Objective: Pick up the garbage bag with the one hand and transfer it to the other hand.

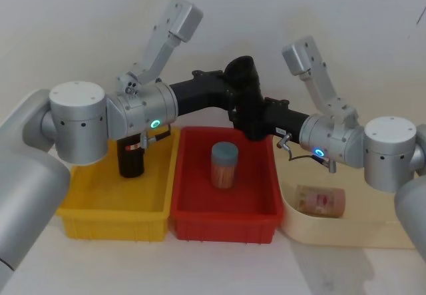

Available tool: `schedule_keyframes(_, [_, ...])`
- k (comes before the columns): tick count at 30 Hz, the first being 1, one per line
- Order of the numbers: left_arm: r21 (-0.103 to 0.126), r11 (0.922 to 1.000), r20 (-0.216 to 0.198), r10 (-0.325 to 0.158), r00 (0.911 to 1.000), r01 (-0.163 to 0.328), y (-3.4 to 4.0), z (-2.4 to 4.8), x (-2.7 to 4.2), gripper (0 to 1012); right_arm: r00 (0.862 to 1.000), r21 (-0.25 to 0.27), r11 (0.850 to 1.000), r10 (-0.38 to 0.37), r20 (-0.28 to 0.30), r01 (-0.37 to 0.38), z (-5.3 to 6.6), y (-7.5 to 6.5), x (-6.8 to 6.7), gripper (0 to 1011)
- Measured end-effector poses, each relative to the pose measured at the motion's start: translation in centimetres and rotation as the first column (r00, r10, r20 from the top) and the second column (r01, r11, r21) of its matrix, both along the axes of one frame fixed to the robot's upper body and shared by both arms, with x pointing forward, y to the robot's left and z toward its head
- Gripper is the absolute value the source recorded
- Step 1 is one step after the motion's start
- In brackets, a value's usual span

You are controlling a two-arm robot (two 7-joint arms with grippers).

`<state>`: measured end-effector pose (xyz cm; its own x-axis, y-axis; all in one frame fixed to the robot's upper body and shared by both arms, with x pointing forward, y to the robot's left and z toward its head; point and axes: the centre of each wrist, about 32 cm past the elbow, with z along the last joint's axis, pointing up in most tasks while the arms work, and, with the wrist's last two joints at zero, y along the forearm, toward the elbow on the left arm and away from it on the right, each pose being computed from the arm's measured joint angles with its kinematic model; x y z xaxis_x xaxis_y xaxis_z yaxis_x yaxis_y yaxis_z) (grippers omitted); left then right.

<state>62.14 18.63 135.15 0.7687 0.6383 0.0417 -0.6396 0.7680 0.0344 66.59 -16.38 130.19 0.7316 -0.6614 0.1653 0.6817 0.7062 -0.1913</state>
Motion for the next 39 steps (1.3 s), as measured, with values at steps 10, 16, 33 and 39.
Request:
schedule_keyframes(10, [0.0, 1.0, 0.0, 0.0, 1.0, 0.0, 0.0, 0.0, 0.0, 402, 1.0, 0.006, 1.0, -0.02, -0.005, 0.02, 0.0, -0.1, -0.1, 596])
schedule_keyframes(16, [0.0, 1.0, 0.0, -0.001, 1.0, 0.001, 0.0, 0.0, 0.0, 567, 0.999, 0.011, 0.999, -0.036, -0.01, 0.036, 0.0, -0.2, -0.2, 596])
schedule_keyframes(33, [0.0, 1.0, 0.0, 0.0, 1.0, 0.0, 0.0, 0.0, 0.0, 1001, 0.987, -0.01, 0.987, -0.158, -0.017, 0.158, -0.2, -1.8, -0.1, 592])
schedule_keyframes(39, [0.0, 1.0, 0.0, 0.0, 1.0, 0.0, 0.0, 0.0, 0.0, 1001, 0.972, -0.028, 0.972, -0.235, -0.013, 0.235, -0.3, -3.2, 0.2, 593])
